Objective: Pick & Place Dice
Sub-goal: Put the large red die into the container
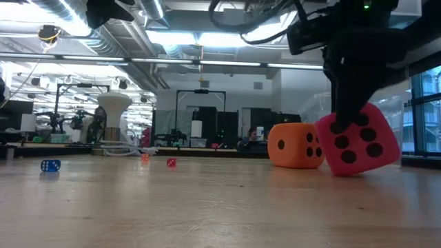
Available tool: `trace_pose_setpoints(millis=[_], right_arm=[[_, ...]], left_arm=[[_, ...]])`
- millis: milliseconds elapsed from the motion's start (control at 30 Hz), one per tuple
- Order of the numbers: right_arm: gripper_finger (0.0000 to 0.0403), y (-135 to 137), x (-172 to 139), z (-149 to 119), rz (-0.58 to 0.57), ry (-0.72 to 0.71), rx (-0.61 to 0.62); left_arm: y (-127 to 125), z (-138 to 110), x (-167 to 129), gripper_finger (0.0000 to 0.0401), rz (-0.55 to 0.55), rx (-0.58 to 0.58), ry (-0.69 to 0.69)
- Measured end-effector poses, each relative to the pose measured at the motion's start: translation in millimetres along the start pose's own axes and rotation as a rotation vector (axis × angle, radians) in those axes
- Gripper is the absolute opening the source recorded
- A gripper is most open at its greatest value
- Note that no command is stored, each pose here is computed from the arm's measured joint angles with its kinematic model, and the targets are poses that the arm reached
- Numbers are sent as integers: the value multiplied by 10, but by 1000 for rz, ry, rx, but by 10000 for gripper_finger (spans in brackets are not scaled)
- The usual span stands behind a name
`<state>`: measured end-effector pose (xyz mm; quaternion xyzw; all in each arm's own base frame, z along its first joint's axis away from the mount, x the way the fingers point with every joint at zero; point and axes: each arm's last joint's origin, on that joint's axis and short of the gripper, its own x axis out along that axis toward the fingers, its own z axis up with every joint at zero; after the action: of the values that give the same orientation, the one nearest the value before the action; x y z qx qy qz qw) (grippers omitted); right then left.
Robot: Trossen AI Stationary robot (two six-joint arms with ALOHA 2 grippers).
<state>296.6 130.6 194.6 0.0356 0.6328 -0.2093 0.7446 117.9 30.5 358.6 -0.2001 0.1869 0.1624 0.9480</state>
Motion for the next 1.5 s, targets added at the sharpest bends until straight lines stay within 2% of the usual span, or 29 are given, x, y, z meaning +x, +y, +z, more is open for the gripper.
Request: trace_pose_setpoints(millis=[167,367,567,733,867,1133,1500], right_arm=[[400,1,-1,-11,-15,-4,-9],[400,-42,27,-99,-36,94,-16],[400,-120,170,-200,-125,107,14],[395,-138,192,-206,-139,102,35],[358,-138,192,-205,-144,96,33],[240,-140,189,-203,-138,97,36],[240,-147,186,-195,-127,112,104]], left_arm=[[0,-1,0,168,0,1,1],[6,-18,0,168,6,2,19],[7,-20,0,168,7,4,21],[8,-21,0,168,7,4,21],[8,-20,0,168,8,3,21],[7,-20,0,168,7,8,21],[7,-20,0,168,7,8,21]])
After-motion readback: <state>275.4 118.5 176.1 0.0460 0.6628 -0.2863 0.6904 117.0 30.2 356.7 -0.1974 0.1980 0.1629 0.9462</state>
